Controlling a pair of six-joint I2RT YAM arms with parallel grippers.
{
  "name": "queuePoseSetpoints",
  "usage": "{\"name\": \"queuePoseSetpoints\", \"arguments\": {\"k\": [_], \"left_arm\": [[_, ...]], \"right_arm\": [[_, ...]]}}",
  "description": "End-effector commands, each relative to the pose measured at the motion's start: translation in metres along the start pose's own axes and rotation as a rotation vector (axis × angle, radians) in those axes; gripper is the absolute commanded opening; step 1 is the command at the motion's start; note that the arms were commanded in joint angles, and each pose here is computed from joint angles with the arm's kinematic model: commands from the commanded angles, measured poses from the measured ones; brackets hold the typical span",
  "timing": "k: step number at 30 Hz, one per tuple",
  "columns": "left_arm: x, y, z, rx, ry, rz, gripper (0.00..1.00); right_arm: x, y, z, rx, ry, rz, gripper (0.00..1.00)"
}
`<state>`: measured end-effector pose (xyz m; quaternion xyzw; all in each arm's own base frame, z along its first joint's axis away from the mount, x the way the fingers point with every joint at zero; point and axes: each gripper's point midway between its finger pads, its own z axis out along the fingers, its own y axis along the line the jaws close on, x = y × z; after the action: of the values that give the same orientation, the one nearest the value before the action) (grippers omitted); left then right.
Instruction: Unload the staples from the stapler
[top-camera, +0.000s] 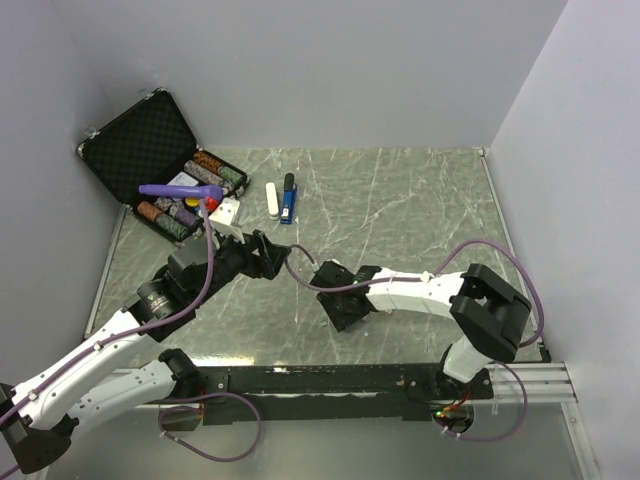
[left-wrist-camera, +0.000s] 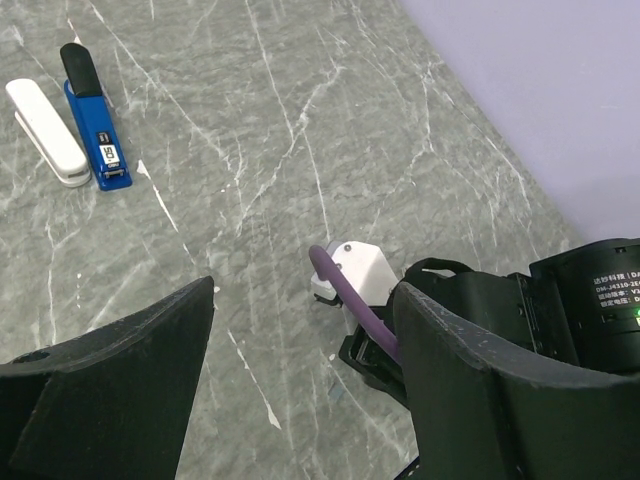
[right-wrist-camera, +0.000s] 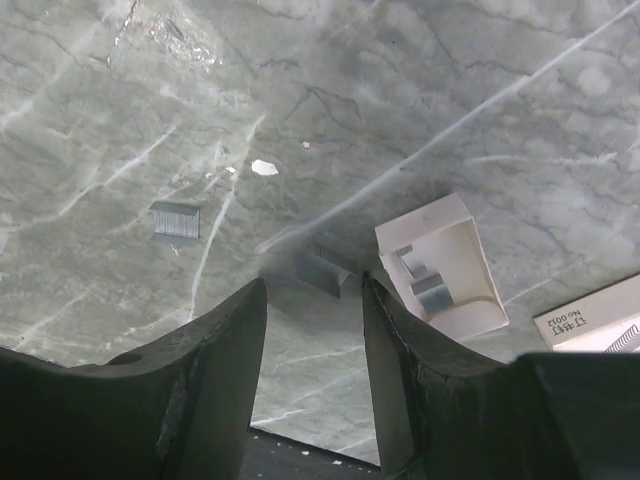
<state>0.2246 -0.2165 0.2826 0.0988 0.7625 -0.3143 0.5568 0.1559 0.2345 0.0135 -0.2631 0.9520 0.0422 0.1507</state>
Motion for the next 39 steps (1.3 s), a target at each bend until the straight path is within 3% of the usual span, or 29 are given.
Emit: {"name": "queuePoseSetpoints", "arguments": {"k": [1, 28, 39], "left_arm": [[-0.010, -0.004, 0.002, 0.015, -0.037, -0.001, 0.77], [-0.006, -0.005, 0.006, 0.015, -0.022, -0.001, 0.77], [-0.010, -0.005, 0.003, 0.015, -0.040, -0.004, 0.77]], "right_arm": [[-0.017, 0.004, 0.006, -0.011, -0.037, -0.001, 0.51], [-0.025, -0.004, 0.022, -0.027, -0.048, -0.052, 0.50], [-0.005, -0.001, 0.021, -0.079, -0.013, -0.046, 0.49]]}}
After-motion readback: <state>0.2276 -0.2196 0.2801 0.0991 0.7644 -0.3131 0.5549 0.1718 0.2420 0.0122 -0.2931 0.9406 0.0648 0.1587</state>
